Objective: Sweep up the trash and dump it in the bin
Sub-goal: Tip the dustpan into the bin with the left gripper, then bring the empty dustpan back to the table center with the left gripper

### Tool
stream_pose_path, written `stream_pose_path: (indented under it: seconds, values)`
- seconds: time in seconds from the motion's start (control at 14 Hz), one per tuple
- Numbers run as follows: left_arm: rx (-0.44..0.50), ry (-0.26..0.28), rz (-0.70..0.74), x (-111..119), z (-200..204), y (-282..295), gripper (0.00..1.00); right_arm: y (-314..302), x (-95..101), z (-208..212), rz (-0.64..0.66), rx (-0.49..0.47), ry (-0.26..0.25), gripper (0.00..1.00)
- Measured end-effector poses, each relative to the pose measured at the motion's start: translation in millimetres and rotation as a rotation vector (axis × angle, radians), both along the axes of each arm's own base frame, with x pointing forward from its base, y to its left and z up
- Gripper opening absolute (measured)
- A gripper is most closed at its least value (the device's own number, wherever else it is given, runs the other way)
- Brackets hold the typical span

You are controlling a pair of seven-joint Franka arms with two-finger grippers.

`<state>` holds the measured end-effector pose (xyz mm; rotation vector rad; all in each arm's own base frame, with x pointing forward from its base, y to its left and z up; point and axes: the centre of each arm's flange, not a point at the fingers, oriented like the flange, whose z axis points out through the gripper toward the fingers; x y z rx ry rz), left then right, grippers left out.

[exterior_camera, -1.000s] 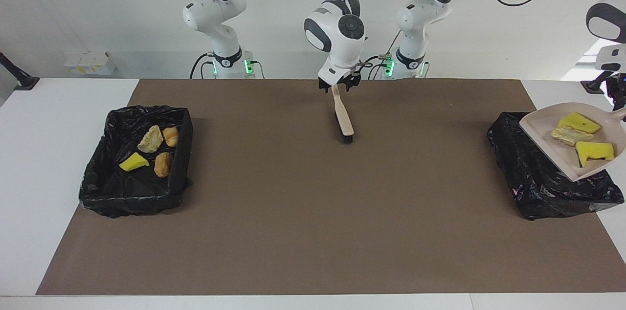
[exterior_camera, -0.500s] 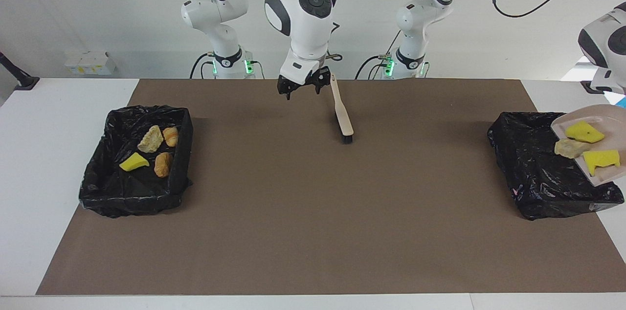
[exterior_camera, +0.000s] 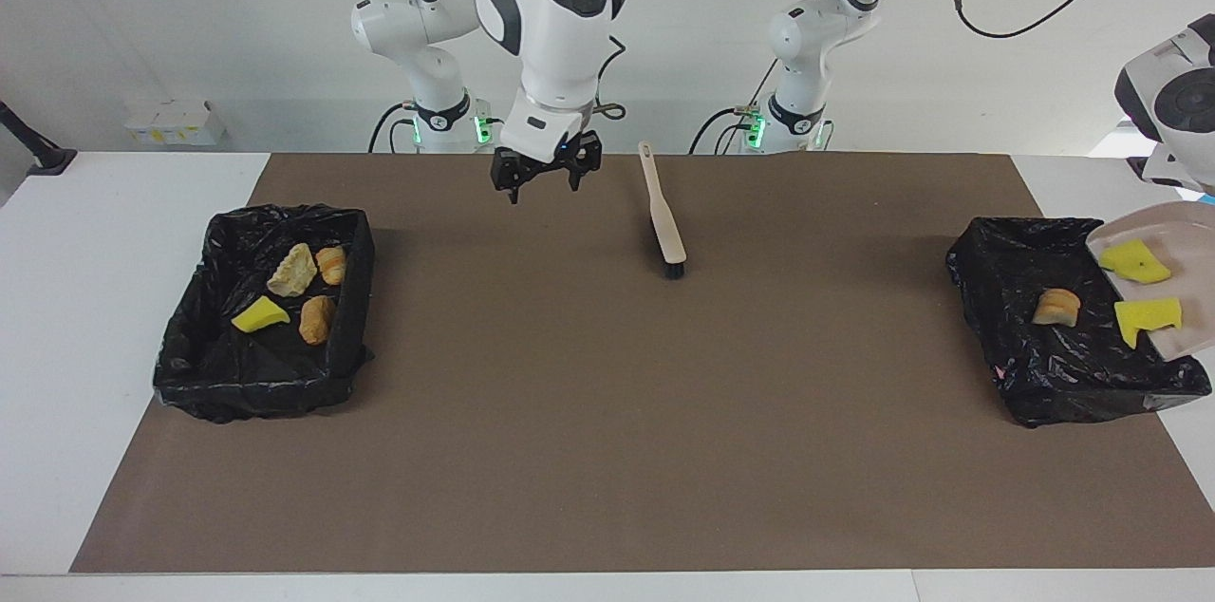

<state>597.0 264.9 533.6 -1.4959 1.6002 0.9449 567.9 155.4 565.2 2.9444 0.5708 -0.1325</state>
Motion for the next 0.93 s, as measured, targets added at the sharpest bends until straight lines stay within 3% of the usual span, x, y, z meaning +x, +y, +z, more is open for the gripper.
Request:
stream_pose_path:
  seconds: [0.29,0.43,0.64,0.93]
  values:
    - [0.027,-0.008,0.059,-4,33,-29,0.32,-87,15.6,22,-0.135,0.006,-0.040,1.00]
    - [-0.034,-0.016,0.081,-2,40,-61,0.32,-126,17.6,25,-0.210,0.019,-0.045,1.00]
    - [-0.232,-0.066,0.129,3,24,-104,0.32,-172,17.0,26,-0.327,0.043,-0.057,1.00]
    - [-0.560,-0.223,0.298,10,-1,-164,0.32,-186,6.7,30,-0.409,0.106,-0.071,1.00]
